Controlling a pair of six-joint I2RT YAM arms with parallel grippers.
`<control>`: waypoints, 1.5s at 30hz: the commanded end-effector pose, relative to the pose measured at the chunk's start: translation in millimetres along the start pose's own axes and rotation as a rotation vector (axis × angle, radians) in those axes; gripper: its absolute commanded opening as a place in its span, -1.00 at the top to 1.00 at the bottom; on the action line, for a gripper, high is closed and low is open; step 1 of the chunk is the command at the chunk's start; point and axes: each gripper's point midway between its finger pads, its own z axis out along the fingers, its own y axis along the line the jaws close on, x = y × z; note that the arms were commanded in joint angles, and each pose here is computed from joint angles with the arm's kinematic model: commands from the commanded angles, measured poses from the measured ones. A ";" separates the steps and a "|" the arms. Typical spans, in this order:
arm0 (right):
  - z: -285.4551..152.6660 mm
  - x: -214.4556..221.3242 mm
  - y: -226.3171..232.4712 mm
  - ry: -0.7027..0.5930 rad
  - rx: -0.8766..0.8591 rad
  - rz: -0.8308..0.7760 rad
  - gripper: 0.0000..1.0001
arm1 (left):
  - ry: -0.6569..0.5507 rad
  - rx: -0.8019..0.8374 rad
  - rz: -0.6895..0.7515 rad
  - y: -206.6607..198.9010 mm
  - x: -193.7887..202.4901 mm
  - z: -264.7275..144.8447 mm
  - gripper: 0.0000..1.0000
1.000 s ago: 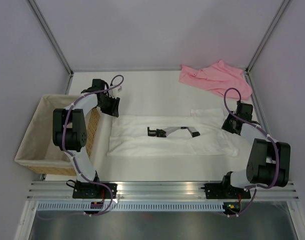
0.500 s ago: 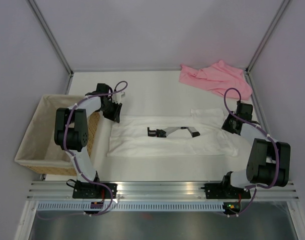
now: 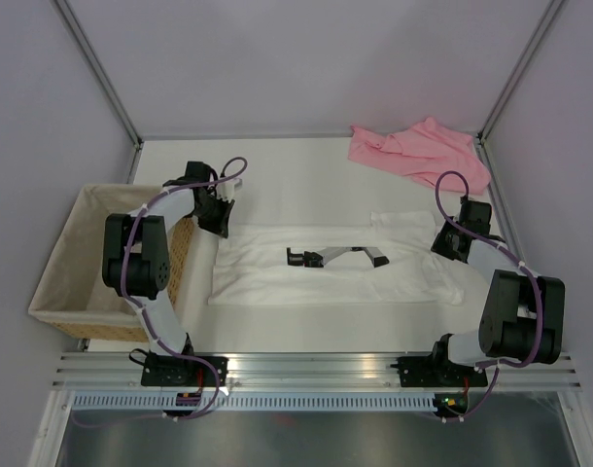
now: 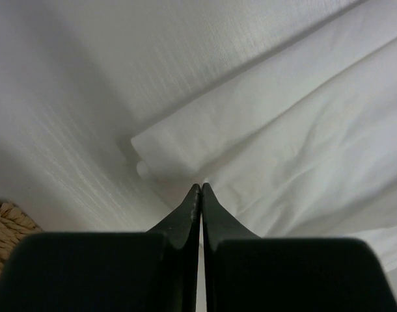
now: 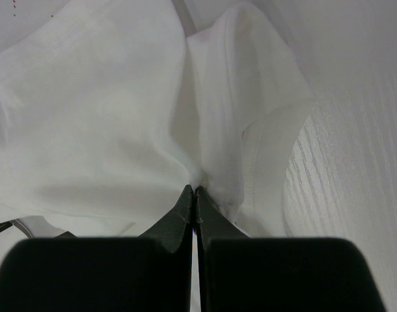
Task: Roll the t-shirts
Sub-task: Fold the tshirt
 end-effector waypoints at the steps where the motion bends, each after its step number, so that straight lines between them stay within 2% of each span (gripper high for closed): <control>1: -9.2 -20.0 3.4 -0.058 -0.002 0.005 0.99 | -0.070 0.002 0.065 -5.4 -14.8 -23.5 0.95; 13: -22.0 -25.9 7.1 -0.066 -0.007 0.004 0.99 | -0.093 0.012 0.125 -12.4 -12.1 -39.1 0.95; 24: -44.9 -0.8 -0.5 -0.027 0.029 0.058 0.99 | -0.106 0.067 0.178 -27.0 1.3 -43.7 0.95; 26: -40.1 7.1 -3.7 0.004 0.041 0.061 0.74 | -0.104 0.078 0.184 -28.7 2.8 -42.8 0.95; 27: -37.9 9.8 -5.9 0.017 0.052 0.063 0.48 | -0.096 0.083 0.186 -28.7 4.9 -40.4 0.95; 28: -36.9 10.4 -7.2 0.024 0.058 0.065 0.05 | -0.090 0.089 0.188 -29.0 6.3 -38.4 0.95; 30: -36.3 6.5 -11.1 0.021 0.086 0.071 -0.17 | -0.087 0.114 0.189 -32.5 9.0 -34.8 0.95; 31: -36.9 2.4 -11.9 0.009 0.089 0.077 -0.19 | -0.090 0.117 0.190 -33.0 8.0 -34.6 0.95; 34: -41.9 -23.7 -7.2 -0.076 0.071 0.083 -0.22 | -0.096 0.125 0.188 -34.2 6.0 -35.0 0.95; 36: -39.1 -37.8 -2.2 -0.109 0.052 0.075 -0.17 | -0.099 0.124 0.189 -34.0 5.1 -35.2 0.95; 44: 7.3 -32.9 9.3 0.021 -0.017 0.032 0.01 | -0.100 0.128 0.179 -34.5 3.8 -34.3 0.95; 45: 10.2 -34.1 9.3 0.024 -0.016 0.031 0.11 | -0.101 0.128 0.178 -34.4 3.5 -34.3 0.95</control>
